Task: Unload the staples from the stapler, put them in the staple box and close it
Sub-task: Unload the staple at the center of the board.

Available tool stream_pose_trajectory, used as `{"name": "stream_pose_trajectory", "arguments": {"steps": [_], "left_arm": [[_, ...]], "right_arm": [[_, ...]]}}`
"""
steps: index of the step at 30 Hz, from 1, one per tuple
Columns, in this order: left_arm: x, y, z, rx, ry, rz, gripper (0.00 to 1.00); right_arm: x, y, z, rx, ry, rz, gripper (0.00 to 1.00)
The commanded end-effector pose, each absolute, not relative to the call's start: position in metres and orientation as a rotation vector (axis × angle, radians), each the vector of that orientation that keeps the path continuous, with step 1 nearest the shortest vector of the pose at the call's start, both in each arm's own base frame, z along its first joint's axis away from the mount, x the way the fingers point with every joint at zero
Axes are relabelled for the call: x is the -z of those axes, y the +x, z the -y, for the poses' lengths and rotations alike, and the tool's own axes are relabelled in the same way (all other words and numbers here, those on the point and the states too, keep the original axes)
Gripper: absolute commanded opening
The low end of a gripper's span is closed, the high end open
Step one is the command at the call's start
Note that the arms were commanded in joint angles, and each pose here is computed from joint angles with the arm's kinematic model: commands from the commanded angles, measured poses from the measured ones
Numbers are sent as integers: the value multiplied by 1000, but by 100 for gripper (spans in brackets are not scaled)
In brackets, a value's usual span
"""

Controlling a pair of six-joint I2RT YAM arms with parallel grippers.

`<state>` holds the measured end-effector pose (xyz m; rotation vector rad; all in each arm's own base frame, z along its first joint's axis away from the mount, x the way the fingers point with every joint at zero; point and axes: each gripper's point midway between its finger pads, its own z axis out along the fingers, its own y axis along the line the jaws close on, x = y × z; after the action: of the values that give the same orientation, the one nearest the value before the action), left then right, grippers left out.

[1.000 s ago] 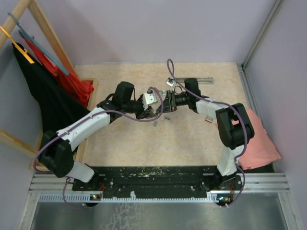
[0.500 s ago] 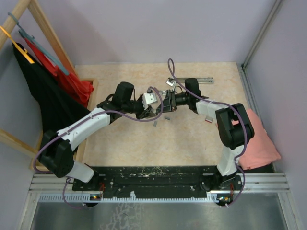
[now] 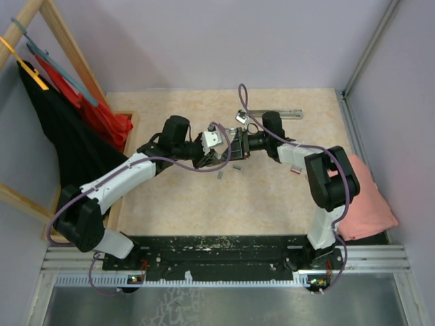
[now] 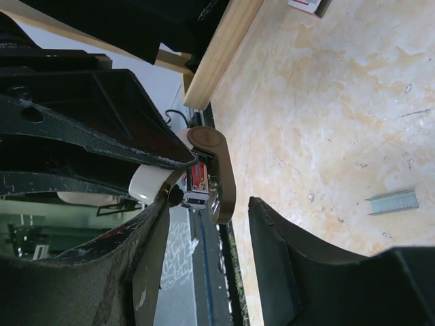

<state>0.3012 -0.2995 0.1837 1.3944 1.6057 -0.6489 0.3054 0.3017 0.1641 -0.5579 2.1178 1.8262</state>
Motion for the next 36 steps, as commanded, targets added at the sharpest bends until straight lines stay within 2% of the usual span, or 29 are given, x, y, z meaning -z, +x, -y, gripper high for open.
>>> {"name": "stream_pose_trajectory", "arguments": {"steps": [1, 9, 25, 36], "left_arm": [[-204, 298, 305, 684, 1378, -1532, 0], [-203, 293, 307, 715, 1389, -1526, 0], [-203, 289, 307, 725, 1398, -1510, 0], [-202, 292, 307, 715, 1385, -1518, 0]], "right_arm": [[-165, 304, -309, -1865, -595, -2075, 50], [-164, 300, -318, -1894, -606, -2077, 50], [-155, 311, -316, -1849, -552, -2103, 37], [-158, 309, -315, -1874, -550, -2100, 38]]}}
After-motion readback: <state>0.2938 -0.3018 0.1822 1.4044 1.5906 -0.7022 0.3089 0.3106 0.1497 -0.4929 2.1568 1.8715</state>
